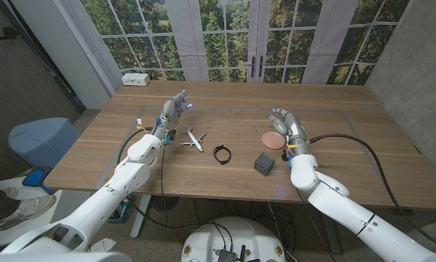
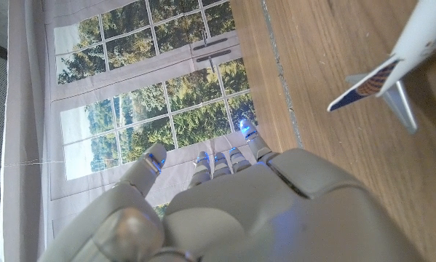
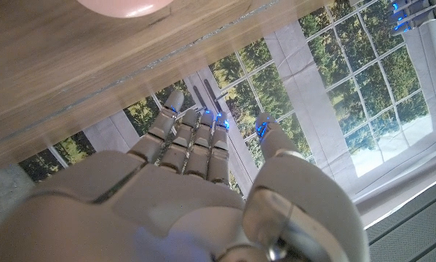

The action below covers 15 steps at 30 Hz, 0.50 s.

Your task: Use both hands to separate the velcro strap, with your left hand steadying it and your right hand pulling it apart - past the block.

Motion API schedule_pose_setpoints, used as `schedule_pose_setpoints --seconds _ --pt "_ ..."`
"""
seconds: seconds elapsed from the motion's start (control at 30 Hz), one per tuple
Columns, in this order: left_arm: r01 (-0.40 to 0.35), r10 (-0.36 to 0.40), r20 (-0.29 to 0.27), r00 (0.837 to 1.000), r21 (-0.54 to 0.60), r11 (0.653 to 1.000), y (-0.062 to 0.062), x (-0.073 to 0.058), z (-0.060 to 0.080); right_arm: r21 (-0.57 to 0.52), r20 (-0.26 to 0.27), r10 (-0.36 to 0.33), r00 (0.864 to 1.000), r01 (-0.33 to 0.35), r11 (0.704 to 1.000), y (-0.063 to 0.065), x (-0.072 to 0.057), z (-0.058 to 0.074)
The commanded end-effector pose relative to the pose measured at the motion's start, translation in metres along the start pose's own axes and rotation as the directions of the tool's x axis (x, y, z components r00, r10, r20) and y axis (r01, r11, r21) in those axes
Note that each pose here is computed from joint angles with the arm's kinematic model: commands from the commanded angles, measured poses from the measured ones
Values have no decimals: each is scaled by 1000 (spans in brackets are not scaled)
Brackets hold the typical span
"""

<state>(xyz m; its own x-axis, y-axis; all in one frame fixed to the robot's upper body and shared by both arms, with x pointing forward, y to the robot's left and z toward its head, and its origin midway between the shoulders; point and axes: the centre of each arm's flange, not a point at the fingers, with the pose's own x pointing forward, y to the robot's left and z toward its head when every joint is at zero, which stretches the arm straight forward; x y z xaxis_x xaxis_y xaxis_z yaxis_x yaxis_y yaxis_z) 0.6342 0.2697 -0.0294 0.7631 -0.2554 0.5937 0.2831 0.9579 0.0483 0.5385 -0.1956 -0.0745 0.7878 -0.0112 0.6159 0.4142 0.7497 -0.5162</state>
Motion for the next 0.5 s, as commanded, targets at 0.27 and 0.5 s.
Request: schedule_pose_setpoints --seconds 0.27,0.5 --pt "4 -4 6 1000 -2 1000 -5 -10 1 -121 30 32 999 -29 992 19 -17 16" --pt "8 -8 15 1000 -3 1000 -5 -13 2 -163 48 35 998 -27 986 25 -25 22"
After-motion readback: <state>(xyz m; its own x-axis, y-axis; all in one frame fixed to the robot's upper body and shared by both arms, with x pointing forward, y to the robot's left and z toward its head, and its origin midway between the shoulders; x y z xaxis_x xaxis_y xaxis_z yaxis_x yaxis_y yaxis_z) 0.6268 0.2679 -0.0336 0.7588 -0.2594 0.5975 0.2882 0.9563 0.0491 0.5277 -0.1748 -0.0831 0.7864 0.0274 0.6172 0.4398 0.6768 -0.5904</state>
